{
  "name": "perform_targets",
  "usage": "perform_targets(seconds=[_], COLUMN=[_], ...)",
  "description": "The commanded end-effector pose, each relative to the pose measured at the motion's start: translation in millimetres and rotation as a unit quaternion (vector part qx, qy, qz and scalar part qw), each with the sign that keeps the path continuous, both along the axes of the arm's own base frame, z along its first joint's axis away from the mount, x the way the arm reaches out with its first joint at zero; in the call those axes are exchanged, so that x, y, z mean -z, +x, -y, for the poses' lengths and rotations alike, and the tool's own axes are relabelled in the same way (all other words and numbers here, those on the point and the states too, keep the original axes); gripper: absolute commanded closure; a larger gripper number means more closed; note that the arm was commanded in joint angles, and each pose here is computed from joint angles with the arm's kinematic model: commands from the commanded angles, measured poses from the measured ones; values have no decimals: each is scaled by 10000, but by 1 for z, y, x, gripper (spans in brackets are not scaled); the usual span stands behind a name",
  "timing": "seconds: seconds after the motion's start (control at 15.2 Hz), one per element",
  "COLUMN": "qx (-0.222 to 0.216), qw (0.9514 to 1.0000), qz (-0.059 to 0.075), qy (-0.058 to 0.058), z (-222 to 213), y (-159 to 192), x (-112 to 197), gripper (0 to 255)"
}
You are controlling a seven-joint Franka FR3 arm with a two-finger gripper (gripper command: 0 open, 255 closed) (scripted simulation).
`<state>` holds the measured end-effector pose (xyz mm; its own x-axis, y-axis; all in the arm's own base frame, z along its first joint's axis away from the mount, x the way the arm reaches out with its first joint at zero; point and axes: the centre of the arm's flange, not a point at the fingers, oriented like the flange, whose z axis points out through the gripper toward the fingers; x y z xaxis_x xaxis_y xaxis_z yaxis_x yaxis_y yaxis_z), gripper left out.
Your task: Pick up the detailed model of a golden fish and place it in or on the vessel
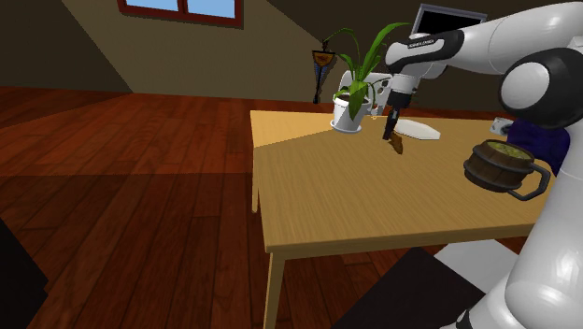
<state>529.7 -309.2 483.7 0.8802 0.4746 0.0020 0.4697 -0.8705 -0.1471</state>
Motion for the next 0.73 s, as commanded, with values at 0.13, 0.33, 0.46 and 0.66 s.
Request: perform_targets(seconds=[0.13, 0.33, 0.46, 0.66], qx=[0, 0, 0, 0], qw=[10000, 10000, 10000, 10000], qz=[-2, -2, -2, -2], qy=[1, 1, 1, 1], z=[0, 0, 0, 0], y=[0, 0, 0, 0], x=[-22, -38, -49, -64], gripper=[255, 255, 255, 255])
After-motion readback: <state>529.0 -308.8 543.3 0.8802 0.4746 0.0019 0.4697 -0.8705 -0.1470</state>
